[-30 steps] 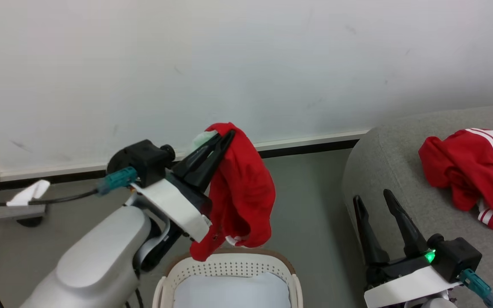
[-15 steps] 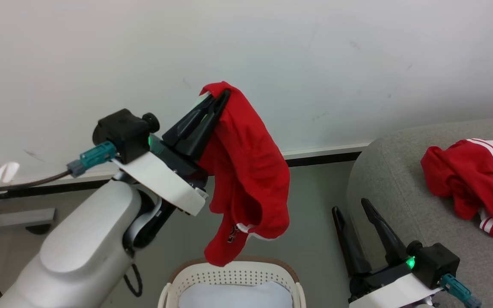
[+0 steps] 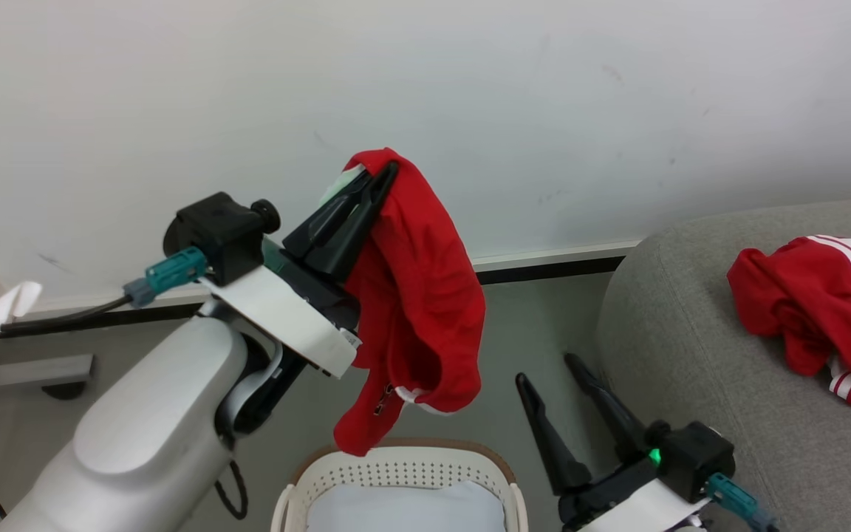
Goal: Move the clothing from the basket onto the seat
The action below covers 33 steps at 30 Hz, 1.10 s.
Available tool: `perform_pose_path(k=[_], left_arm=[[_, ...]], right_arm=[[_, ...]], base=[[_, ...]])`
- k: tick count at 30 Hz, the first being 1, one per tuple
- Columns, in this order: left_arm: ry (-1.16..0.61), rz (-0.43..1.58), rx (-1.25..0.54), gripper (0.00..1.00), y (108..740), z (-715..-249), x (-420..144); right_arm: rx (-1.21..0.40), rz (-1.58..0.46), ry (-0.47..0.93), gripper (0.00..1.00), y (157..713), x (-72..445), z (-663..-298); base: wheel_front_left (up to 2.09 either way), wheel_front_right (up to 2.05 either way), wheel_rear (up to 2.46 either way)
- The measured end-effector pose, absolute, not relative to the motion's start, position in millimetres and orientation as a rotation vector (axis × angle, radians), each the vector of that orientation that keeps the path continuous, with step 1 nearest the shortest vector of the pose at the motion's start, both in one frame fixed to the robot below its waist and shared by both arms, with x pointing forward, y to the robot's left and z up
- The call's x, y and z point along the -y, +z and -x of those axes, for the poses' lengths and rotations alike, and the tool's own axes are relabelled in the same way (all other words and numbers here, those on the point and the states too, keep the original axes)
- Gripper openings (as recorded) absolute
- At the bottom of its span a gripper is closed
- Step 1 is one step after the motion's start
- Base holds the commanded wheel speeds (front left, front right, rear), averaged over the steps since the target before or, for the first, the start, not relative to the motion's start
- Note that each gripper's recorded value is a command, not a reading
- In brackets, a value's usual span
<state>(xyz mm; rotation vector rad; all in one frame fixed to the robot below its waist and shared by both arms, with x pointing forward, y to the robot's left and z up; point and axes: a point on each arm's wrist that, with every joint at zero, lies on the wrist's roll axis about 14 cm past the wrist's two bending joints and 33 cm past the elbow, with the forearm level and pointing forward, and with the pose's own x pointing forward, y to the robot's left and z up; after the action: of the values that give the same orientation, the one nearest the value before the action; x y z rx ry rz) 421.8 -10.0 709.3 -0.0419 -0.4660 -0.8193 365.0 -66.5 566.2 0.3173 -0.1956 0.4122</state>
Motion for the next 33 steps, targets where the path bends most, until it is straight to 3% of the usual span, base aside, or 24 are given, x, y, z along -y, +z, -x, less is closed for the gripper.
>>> perform_pose_path(k=[11, 21, 29, 30, 32, 33], left_arm=[[-0.840, 0.047, 0.373, 0.00, 673, -417, 18], [-0.871, 0.064, 0.362, 0.00, 665, -393, 27], [-0.891, 0.057, 0.375, 0.00, 668, -374, 29], [-0.892, 0.056, 0.374, 0.00, 668, -372, 28], [-0.892, 0.055, 0.372, 0.00, 667, -369, 27], [-0.890, 0.053, 0.369, 0.00, 666, -369, 26]], right_arm=[[0.142, -0.306, 0.597, 1.00, 564, 11, -363], [-0.048, -0.239, 0.636, 1.00, 513, -4, -374], [-0.072, -0.225, 0.644, 1.00, 514, -11, -388], [-0.072, -0.226, 0.645, 0.96, 514, -12, -390], [-0.072, -0.225, 0.650, 0.00, 516, -14, -393], [-0.073, -0.225, 0.652, 0.00, 517, -15, -394]], base=[[0.00, 0.00, 0.00], [0.00, 0.00, 0.00], [0.00, 0.00, 0.00], [0.00, 0.00, 0.00], [0.00, 0.00, 0.00], [0.00, 0.00, 0.00]])
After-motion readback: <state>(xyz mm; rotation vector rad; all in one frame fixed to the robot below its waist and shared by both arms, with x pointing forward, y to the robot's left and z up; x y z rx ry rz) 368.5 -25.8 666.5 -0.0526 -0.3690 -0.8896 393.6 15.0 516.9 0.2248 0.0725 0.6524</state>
